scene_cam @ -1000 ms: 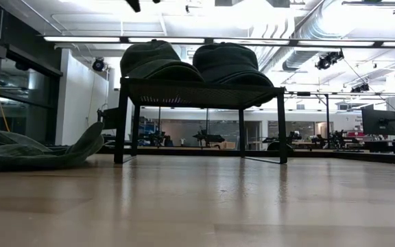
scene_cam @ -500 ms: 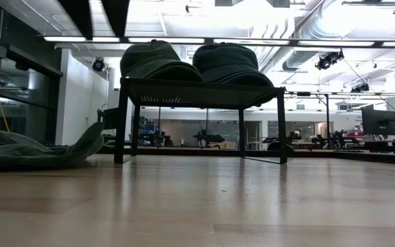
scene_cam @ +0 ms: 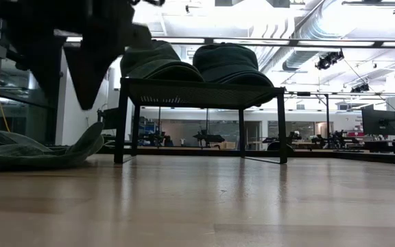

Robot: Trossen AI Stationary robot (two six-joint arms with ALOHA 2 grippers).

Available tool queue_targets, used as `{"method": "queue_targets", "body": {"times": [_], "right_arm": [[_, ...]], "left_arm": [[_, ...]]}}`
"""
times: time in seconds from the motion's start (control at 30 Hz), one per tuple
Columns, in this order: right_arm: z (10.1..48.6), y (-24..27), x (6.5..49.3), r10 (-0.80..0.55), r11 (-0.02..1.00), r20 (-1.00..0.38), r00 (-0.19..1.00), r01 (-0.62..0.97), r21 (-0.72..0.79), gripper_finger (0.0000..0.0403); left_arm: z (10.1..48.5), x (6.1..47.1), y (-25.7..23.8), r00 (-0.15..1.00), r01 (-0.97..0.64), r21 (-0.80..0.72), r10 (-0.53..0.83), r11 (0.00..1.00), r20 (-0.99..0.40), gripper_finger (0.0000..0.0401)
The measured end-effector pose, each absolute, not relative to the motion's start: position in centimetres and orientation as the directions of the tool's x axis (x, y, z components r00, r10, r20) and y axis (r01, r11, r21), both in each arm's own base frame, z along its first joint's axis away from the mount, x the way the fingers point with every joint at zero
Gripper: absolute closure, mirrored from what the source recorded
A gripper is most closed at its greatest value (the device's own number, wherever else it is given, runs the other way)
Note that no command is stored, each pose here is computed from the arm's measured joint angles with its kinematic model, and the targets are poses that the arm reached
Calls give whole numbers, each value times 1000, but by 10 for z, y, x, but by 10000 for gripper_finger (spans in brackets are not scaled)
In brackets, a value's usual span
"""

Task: Pick & Place hat
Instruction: Stack the dark green cap on top of the dark green cap on the shelf

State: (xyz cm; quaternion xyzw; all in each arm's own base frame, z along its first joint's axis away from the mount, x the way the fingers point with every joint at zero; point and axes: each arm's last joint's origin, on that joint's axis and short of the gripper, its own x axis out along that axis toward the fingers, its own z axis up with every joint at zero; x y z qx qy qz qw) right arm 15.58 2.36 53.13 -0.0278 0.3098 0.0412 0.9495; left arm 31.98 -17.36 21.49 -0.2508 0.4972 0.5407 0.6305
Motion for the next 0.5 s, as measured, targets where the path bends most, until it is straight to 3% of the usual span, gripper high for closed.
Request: {"method": "queue_targets", "body": {"times": [0.5], "right_arm": [[532, 27, 156, 53, 996, -586, 808, -83, -24, 206]], "left_arm": [[177, 316, -171, -110, -935, 248, 456, 254, -883, 126]]}}
